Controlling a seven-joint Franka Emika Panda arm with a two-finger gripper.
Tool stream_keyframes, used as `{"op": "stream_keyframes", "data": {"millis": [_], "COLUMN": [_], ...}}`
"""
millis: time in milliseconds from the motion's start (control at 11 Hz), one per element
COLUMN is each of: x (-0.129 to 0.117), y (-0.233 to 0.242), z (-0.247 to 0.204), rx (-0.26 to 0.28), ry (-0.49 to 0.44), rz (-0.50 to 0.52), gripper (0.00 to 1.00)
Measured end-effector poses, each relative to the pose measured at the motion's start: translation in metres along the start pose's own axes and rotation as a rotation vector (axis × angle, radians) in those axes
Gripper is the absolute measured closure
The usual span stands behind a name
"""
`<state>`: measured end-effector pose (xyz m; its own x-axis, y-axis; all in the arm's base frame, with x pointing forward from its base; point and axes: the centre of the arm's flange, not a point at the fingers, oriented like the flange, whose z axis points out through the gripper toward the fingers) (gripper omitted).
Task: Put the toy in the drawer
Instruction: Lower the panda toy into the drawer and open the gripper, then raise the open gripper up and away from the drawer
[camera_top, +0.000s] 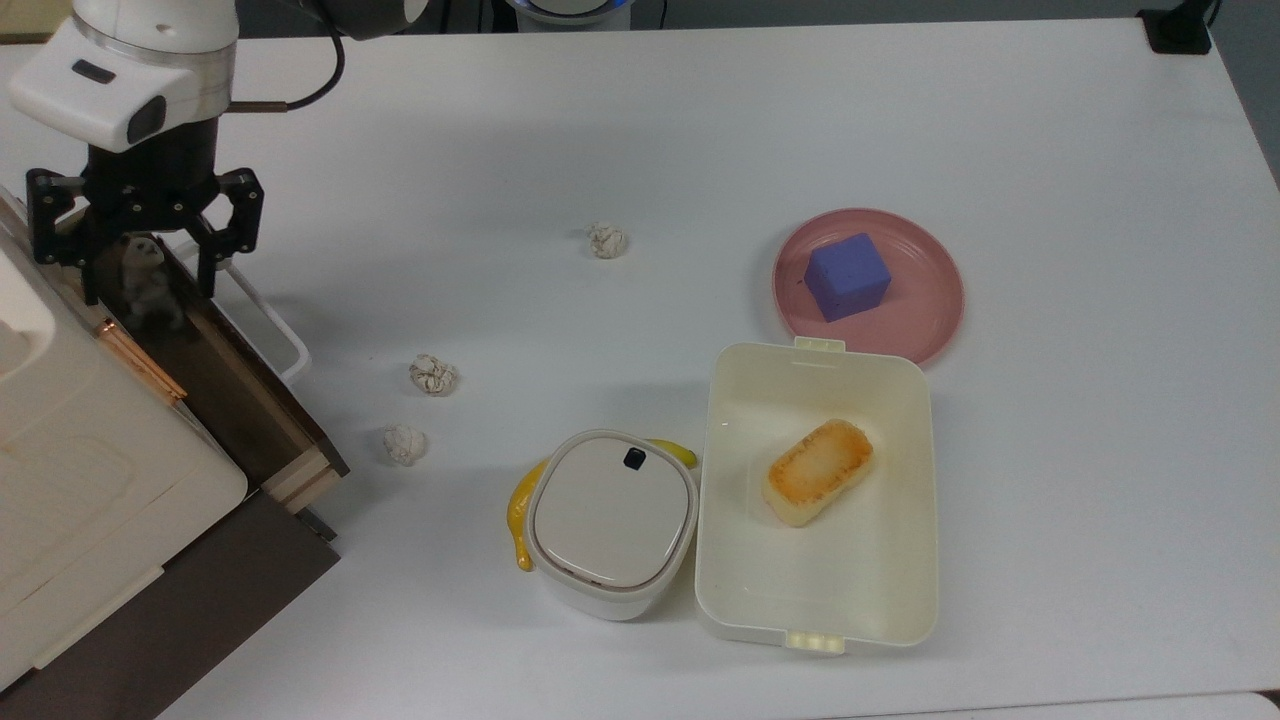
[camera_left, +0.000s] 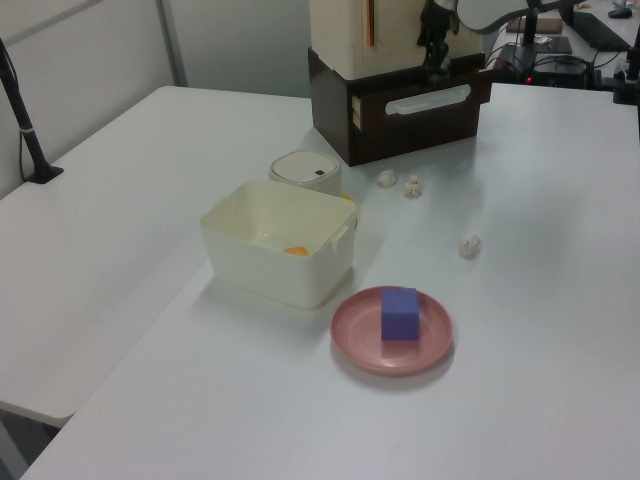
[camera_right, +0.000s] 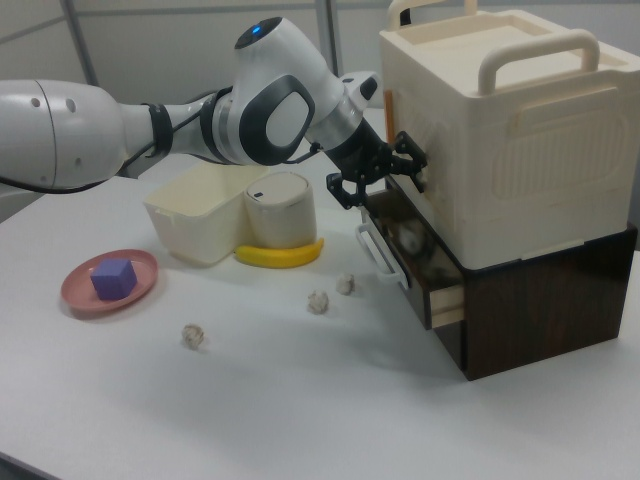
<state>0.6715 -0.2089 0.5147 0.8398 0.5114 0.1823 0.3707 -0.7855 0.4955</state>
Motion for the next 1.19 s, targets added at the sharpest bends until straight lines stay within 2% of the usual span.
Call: {"op": "stream_keyframes", "data": {"millis": [91, 274, 365, 548, 913, 1187], "x": [0.001, 0.004, 0.007, 0.026, 0.062, 0.062], "y": [-0.003, -0.005, -0.008, -0.024, -0.101, -0.143], "z": [0.004, 0.003, 0.001, -0.009, -0.063, -0.110], "rx": [0.005, 0.003, 0.004, 0.027, 0.225, 0.312], "ry": [-0.002, 0.004, 0.009, 0.007, -0.189, -0.351], "rz": [0.006, 0.082, 0.160, 0.280, 0.494, 0.560], "gripper": [0.00, 0.00, 0.00, 0.00, 0.00, 0.00]}}
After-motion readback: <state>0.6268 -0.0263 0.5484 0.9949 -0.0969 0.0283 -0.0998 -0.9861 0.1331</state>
